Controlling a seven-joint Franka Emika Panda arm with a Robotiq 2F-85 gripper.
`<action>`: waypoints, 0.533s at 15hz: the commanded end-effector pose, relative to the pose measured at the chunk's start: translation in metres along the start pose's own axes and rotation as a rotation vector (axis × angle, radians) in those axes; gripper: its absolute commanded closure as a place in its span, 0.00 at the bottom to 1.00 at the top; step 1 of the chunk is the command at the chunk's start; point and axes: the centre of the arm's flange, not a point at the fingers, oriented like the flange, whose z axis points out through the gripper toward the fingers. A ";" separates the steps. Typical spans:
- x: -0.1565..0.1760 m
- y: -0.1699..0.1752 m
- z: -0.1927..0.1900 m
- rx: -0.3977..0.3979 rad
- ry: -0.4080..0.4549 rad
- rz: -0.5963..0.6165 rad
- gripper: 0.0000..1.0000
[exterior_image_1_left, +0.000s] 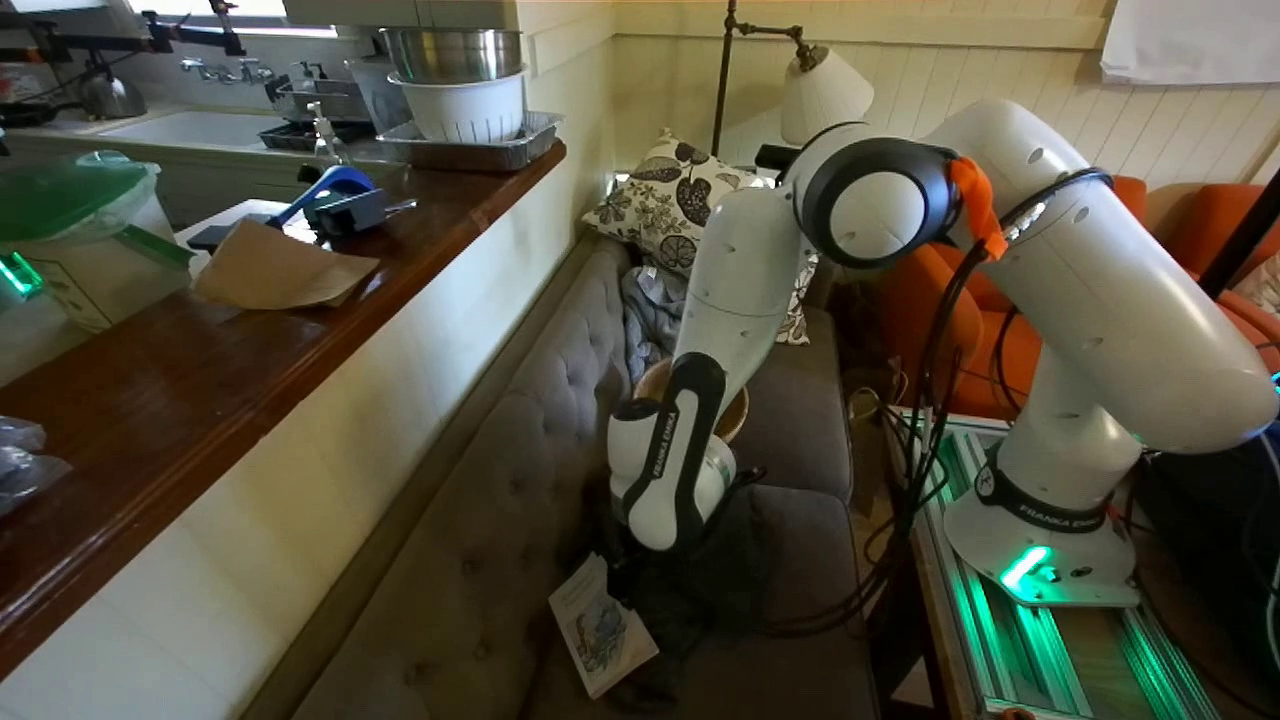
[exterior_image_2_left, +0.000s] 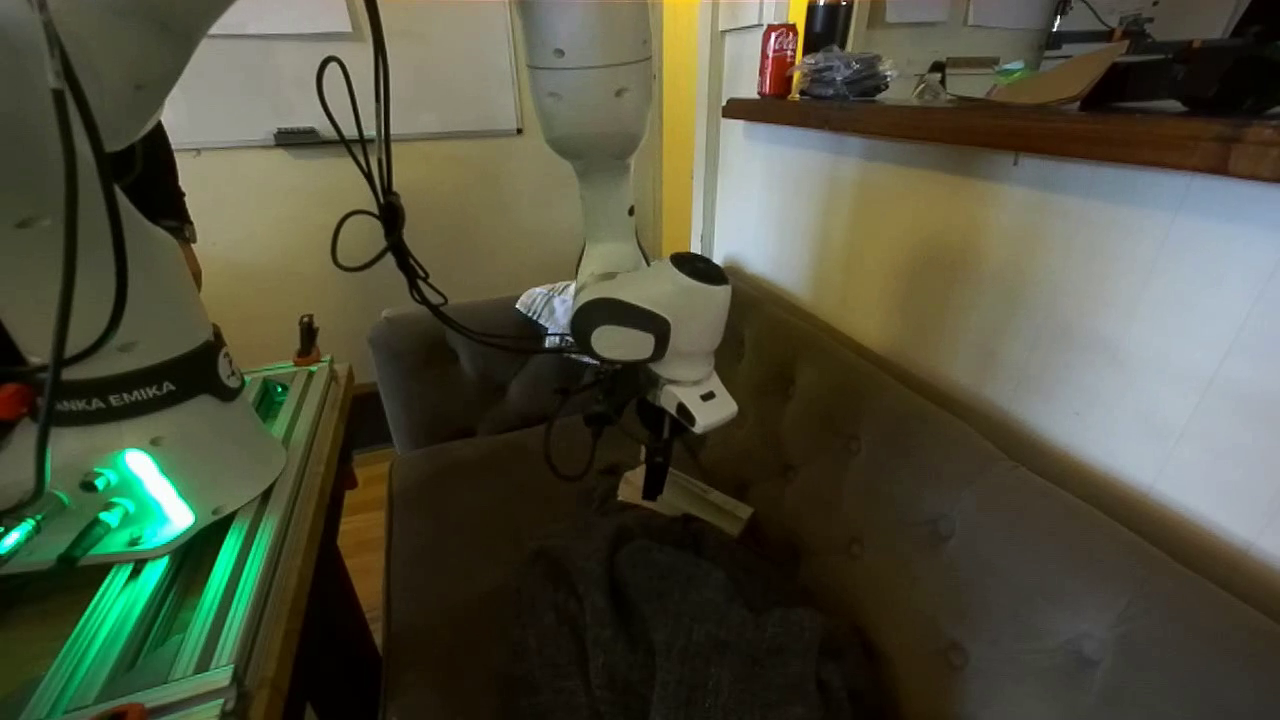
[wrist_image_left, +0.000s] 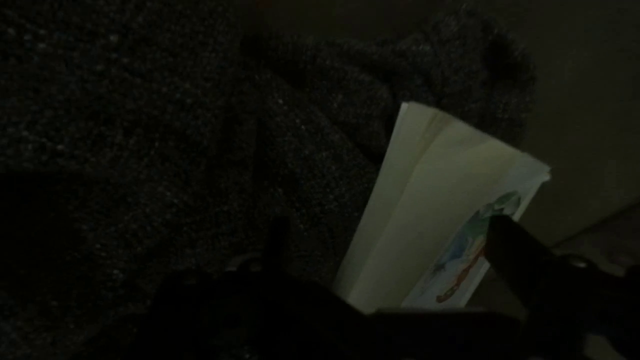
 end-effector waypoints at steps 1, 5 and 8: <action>-0.006 -0.008 -0.007 0.064 -0.076 -0.085 0.00; 0.012 -0.002 0.005 0.085 -0.096 -0.049 0.00; 0.035 0.001 0.025 0.093 -0.067 -0.017 0.00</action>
